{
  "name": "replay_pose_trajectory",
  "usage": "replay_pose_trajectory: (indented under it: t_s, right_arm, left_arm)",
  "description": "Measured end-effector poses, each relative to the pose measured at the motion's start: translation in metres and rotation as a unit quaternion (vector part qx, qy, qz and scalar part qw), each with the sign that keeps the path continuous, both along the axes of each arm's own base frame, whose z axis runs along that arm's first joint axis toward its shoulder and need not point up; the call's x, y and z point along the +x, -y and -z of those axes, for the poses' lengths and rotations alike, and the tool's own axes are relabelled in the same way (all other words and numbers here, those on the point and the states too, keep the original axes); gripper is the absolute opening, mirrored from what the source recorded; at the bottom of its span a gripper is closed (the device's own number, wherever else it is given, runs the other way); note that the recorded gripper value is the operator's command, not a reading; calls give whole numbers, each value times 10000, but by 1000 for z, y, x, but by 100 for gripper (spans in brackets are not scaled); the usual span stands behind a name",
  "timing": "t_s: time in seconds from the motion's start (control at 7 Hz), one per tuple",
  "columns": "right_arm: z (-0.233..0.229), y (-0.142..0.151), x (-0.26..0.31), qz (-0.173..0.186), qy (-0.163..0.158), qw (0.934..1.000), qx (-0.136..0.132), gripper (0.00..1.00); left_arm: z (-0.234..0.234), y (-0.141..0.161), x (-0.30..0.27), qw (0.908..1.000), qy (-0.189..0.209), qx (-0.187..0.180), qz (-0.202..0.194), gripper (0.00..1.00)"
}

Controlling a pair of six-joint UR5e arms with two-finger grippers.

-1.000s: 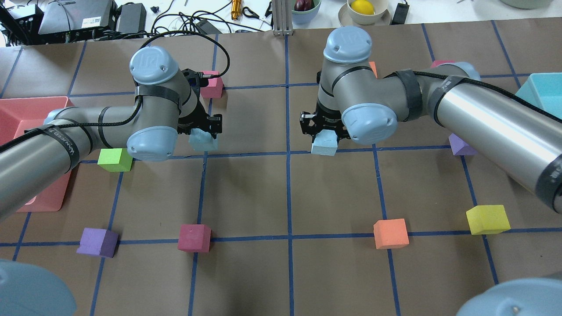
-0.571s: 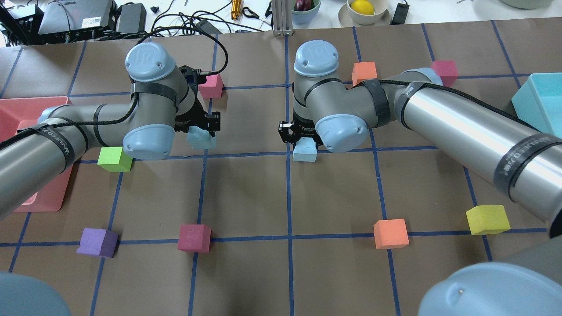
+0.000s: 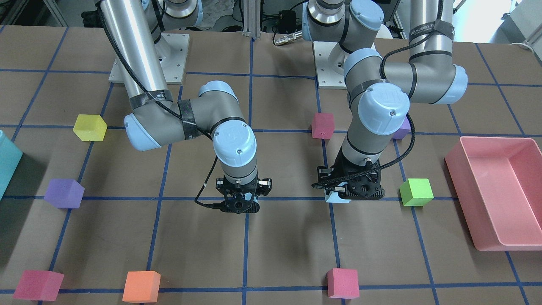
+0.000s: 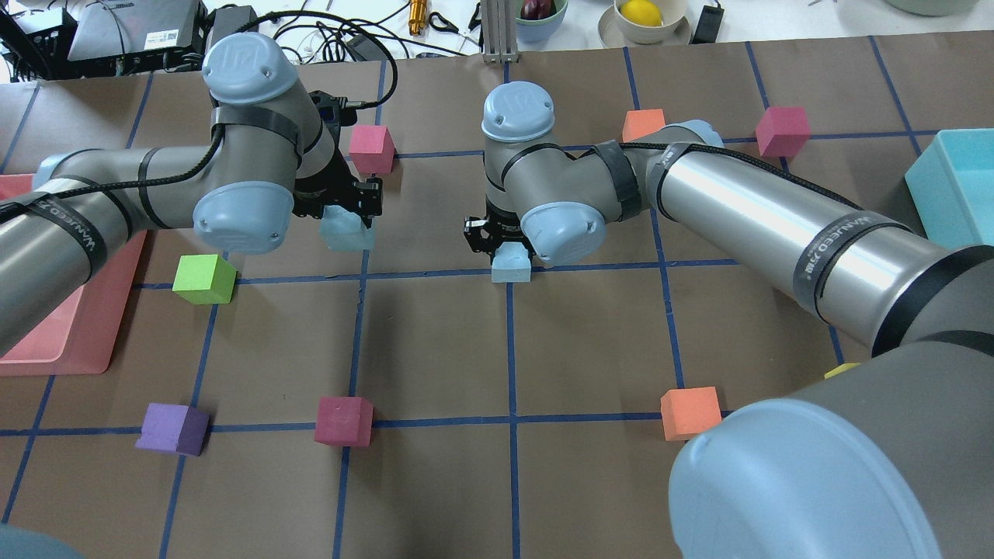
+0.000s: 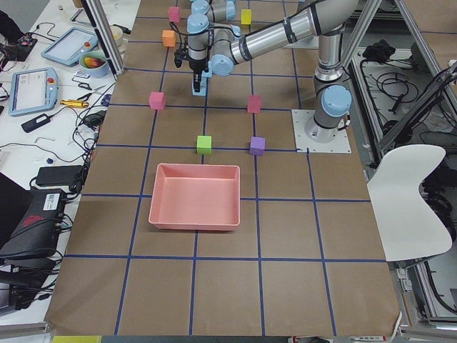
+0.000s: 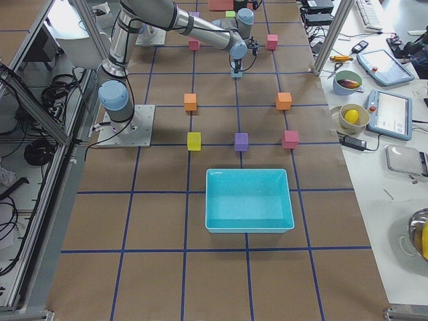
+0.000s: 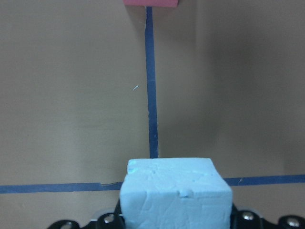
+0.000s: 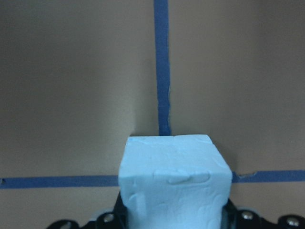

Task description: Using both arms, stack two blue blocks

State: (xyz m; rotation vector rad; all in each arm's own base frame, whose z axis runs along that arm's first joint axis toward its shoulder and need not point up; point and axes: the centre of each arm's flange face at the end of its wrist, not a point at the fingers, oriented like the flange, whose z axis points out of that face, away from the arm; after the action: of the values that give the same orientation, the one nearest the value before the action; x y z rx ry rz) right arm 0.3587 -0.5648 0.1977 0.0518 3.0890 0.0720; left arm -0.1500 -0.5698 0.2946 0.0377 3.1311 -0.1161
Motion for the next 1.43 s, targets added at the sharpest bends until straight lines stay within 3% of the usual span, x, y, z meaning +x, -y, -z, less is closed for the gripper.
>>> replay_pose_trajectory:
  t_s: [0.43, 0.71, 1.29, 1.43]
  right_arm:
    - [-9, 2, -2, 5, 15, 10000, -59, 100]
    - [-46, 4, -22, 152, 16, 9998, -147, 100]
    - [-170, 4, -161, 984, -48, 9948, -252, 100]
    - [-191, -2, -194, 1229, -83, 9923, -150, 100]
  left_arm:
    - [-12, -5, -9, 10000, 12, 70, 24, 15]
    - [-3, -11, -40, 9999, -11, 121, -58, 13]
    - [-2, -13, -120, 9992, -172, 54, -349, 13]
    - [-1, -13, -147, 9989, -213, 49, -416, 13]
